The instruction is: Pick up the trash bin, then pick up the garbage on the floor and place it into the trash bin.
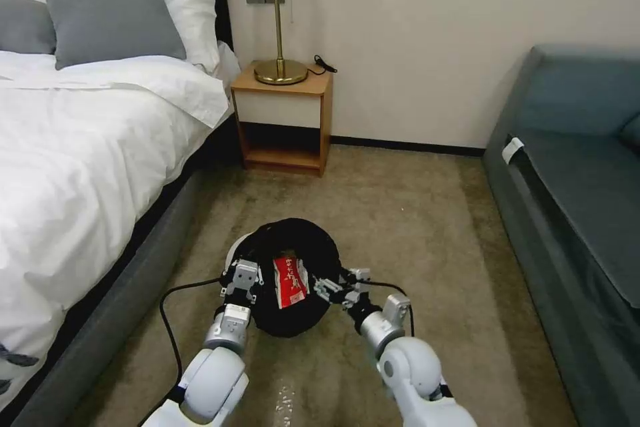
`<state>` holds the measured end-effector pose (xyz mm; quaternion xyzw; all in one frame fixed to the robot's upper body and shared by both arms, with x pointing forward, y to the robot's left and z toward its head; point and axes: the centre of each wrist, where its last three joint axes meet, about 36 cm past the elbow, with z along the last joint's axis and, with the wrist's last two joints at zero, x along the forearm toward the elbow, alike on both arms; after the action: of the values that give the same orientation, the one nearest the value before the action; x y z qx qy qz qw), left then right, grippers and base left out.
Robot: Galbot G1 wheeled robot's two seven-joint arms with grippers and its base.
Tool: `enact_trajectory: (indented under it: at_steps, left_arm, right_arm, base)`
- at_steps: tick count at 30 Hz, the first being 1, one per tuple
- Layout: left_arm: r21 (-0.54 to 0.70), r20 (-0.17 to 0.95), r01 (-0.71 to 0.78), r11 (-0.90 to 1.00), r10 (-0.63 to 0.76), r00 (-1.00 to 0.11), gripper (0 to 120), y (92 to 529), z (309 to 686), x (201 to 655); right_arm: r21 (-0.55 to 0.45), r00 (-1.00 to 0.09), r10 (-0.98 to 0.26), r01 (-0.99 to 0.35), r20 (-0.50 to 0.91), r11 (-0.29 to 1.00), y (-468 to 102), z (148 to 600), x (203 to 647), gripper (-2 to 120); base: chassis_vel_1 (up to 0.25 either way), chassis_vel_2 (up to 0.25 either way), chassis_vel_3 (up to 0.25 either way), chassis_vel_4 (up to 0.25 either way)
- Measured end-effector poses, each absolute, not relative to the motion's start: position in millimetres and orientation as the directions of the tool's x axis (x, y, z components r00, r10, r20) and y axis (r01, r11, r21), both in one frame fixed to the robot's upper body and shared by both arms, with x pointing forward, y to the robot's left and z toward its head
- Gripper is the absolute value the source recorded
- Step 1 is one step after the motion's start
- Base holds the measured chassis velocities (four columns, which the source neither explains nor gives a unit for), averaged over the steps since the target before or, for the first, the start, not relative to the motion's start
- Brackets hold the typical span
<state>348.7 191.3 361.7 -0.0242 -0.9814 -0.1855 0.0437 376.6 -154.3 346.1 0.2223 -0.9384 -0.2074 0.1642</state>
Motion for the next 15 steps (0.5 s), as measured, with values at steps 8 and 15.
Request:
enact_trajectory:
  at_steps: [8,15]
  left_arm:
    - [0.344,0.077,0.033,0.938,0.007,-0.997,4,198,368,365]
    - [0.291,0.083,0.002,0.957,-0.024,-0.996,4,202,374,377]
  right_arm:
    - [0.438,-0.875,-0.435,-0.312,0.213,0.843,-184,350,390,100]
    - [0.420,-0.910,-0.353,-0.239,0.218,0.875,-219,350,403,100]
  base:
    - [0.000,0.000,0.000,0.000]
    - [0.000,0.000,0.000,0.000]
